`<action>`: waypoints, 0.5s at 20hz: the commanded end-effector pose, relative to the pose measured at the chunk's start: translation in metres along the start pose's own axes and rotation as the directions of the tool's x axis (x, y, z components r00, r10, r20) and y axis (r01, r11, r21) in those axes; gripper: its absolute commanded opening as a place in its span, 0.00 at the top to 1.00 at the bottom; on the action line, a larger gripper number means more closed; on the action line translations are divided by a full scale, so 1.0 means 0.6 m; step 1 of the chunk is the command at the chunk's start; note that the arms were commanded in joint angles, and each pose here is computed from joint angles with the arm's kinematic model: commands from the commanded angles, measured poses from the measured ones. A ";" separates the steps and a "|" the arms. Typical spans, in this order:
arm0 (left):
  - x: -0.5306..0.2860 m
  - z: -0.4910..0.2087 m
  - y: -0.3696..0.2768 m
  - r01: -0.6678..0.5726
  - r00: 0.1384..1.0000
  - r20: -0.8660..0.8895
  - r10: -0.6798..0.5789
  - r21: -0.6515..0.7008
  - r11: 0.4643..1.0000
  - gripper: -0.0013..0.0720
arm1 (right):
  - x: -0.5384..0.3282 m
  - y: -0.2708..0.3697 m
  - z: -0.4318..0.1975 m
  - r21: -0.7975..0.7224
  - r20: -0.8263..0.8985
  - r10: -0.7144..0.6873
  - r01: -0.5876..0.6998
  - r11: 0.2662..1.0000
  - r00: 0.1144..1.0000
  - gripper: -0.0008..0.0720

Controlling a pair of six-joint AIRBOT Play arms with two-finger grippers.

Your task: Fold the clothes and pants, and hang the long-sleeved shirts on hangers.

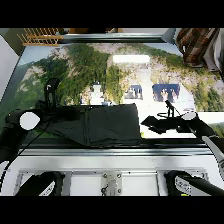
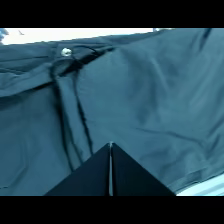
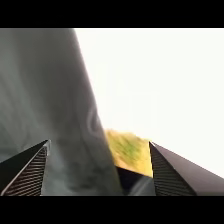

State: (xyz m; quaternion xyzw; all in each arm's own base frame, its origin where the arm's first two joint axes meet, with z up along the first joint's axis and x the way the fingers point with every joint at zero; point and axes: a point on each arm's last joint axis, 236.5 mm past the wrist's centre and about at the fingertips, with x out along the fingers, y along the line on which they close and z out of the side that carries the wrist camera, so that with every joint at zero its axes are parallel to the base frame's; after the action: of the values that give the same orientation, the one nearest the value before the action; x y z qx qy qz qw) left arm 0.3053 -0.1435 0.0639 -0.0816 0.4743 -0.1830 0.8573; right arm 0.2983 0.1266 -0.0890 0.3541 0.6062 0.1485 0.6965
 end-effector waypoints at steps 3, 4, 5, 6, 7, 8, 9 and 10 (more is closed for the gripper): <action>0.002 -0.002 -0.013 0.013 1.000 0.003 -0.013 -0.021 1.000 0.96 | 0.089 0.070 -0.010 0.041 -0.017 0.230 -0.229 0.973 0.973 0.00; 0.003 -0.002 -0.013 0.013 1.000 0.003 -0.013 -0.021 1.000 0.96 | 0.101 0.083 -0.017 0.048 -0.025 0.252 -0.251 0.967 0.967 0.00; 0.003 -0.002 -0.013 0.013 1.000 0.003 -0.013 -0.021 1.000 0.96 | 0.110 0.093 -0.022 0.041 -0.035 0.264 -0.262 0.964 0.964 0.00; 0.003 -0.002 -0.013 0.013 1.000 0.003 -0.013 -0.021 1.000 0.96 | 0.118 0.100 -0.028 0.029 -0.051 0.265 -0.263 0.964 0.963 0.01; 0.003 -0.003 -0.013 0.013 1.000 0.002 -0.013 -0.021 1.000 0.96 | 0.122 0.107 -0.032 0.012 -0.061 0.266 -0.266 0.964 0.962 0.11; 0.003 -0.002 -0.013 0.013 1.000 0.003 -0.013 -0.021 1.000 0.96 | 0.122 0.114 -0.031 -0.015 -0.064 0.270 -0.271 0.962 0.961 0.42; 0.003 -0.002 -0.013 0.013 1.000 0.003 -0.013 -0.021 1.000 0.96 | 0.121 0.119 -0.029 -0.037 -0.063 0.273 -0.276 0.960 0.960 0.70; 0.003 -0.002 -0.013 0.013 1.000 0.003 -0.013 -0.021 1.000 0.96 | 0.119 0.120 -0.027 -0.051 -0.062 0.270 -0.274 0.961 0.961 0.87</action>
State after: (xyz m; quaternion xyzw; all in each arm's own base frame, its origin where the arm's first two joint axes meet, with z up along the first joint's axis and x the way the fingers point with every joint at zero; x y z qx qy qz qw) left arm 0.3033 -0.1508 0.0643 -0.0935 0.4745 -0.1833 0.8559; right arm 0.3115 0.2167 -0.0992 0.4152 0.5764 0.2478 0.6587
